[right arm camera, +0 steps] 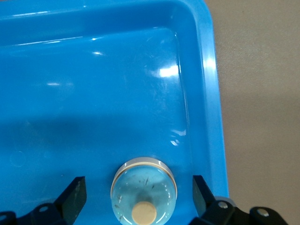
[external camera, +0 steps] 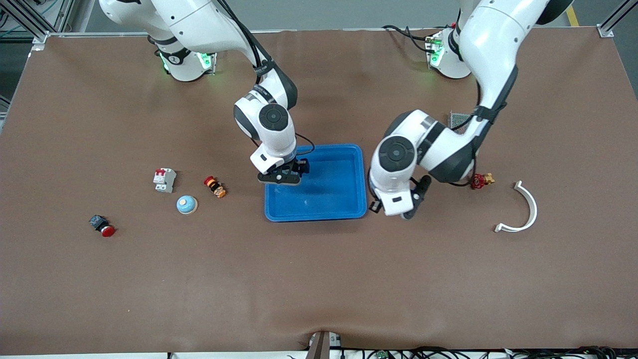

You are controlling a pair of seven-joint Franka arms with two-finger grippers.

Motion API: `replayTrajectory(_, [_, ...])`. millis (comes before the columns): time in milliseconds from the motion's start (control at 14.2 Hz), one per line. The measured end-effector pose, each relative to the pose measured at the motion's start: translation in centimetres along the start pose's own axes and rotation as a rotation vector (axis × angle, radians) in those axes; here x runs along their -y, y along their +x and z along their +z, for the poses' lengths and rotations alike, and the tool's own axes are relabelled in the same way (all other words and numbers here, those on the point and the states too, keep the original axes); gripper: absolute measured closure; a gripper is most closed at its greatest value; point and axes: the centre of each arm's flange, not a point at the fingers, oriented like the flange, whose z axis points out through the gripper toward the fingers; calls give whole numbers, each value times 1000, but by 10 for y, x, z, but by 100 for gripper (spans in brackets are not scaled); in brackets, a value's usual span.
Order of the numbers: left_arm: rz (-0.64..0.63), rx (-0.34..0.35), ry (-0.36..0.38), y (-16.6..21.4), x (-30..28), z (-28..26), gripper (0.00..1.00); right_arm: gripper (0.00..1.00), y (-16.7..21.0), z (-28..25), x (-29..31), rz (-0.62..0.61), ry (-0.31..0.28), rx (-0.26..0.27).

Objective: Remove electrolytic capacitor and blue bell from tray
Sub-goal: 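Lift the bell with the right gripper while the left gripper lifts the capacitor, then place the capacitor by the white clip while the right gripper carries the bell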

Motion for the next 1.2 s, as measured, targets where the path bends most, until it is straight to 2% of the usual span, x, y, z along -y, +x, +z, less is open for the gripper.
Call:
replayTrajectory(494, [154, 82, 80, 134, 68, 28, 66, 0, -4, 6, 2, 23, -1, 1])
replayTrajectory(706, [199, 109, 105, 172, 90, 46, 66, 0, -8, 15, 3, 31, 8, -4])
replayTrajectory(988, [265, 85, 139, 223, 117, 69, 66, 0, -11, 23, 1, 53, 4, 0])
replayTrajectory(1059, [268, 70, 147, 234, 122, 78, 66, 7, -12, 23, 0, 54, 3, 1])
replayTrajectory(1200, [264, 64, 141, 249, 128, 95, 66, 30, -12, 23, 0, 55, 3, 1])
